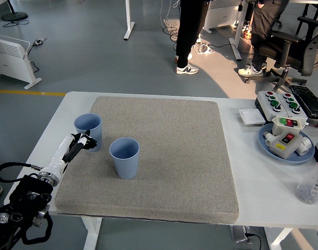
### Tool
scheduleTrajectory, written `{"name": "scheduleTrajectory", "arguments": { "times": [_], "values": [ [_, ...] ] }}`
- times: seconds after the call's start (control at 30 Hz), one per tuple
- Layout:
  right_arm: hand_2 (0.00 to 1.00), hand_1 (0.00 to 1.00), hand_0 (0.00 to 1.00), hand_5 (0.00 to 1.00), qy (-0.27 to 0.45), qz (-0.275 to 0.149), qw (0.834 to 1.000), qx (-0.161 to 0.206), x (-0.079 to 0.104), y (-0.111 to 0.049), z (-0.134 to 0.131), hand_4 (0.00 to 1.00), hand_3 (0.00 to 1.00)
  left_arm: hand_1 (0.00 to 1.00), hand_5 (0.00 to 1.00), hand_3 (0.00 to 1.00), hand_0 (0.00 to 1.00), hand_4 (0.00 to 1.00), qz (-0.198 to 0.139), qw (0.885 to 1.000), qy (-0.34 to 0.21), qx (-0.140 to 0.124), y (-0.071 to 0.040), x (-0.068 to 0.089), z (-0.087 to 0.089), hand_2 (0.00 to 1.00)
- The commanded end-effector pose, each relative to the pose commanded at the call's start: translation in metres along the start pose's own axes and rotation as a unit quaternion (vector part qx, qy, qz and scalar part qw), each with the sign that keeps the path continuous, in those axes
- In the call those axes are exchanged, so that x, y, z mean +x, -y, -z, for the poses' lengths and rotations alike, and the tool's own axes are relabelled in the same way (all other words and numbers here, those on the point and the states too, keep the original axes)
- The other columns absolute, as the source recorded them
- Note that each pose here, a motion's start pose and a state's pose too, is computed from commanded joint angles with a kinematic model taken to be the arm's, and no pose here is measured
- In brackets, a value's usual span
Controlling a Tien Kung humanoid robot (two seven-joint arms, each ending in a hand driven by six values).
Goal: Push cup pick cup insert cup
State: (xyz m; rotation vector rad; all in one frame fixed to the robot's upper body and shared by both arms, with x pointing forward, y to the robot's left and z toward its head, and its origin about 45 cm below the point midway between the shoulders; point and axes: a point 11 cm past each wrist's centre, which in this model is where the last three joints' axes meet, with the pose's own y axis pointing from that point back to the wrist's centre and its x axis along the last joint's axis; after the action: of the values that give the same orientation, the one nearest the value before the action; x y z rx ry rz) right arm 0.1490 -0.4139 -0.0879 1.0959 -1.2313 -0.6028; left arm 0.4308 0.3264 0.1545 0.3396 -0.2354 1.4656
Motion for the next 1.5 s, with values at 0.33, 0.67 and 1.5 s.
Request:
{"name": "scheduleTrajectory", "arguments": {
  "times": [0.33,0.67,1.5],
  "values": [
    [0.617,0.544,0.523,0.447,0.001,0.0,1.0,-0.001,0.0,0.0,-0.001,0.113,0.563,0.552,0.998,0.447,0.617,0.56,0.002,1.0,-0.002,0.002,-0.001,-0.001,0.001,0.496],
    [0.617,0.544,0.523,0.447,0.003,-0.001,1.0,0.0,0.001,0.0,-0.001,0.113,0.563,0.554,0.998,0.455,0.611,0.571,0.007,1.0,-0.017,-0.001,-0.014,0.001,0.0,0.502],
    [0.617,0.544,0.523,0.446,0.001,-0.002,1.0,-0.007,0.001,0.001,-0.008,0.113,0.563,0.728,0.857,0.638,0.689,0.961,0.071,0.976,0.174,-0.112,-0.042,-0.001,-0.09,0.713]
  ]
}}
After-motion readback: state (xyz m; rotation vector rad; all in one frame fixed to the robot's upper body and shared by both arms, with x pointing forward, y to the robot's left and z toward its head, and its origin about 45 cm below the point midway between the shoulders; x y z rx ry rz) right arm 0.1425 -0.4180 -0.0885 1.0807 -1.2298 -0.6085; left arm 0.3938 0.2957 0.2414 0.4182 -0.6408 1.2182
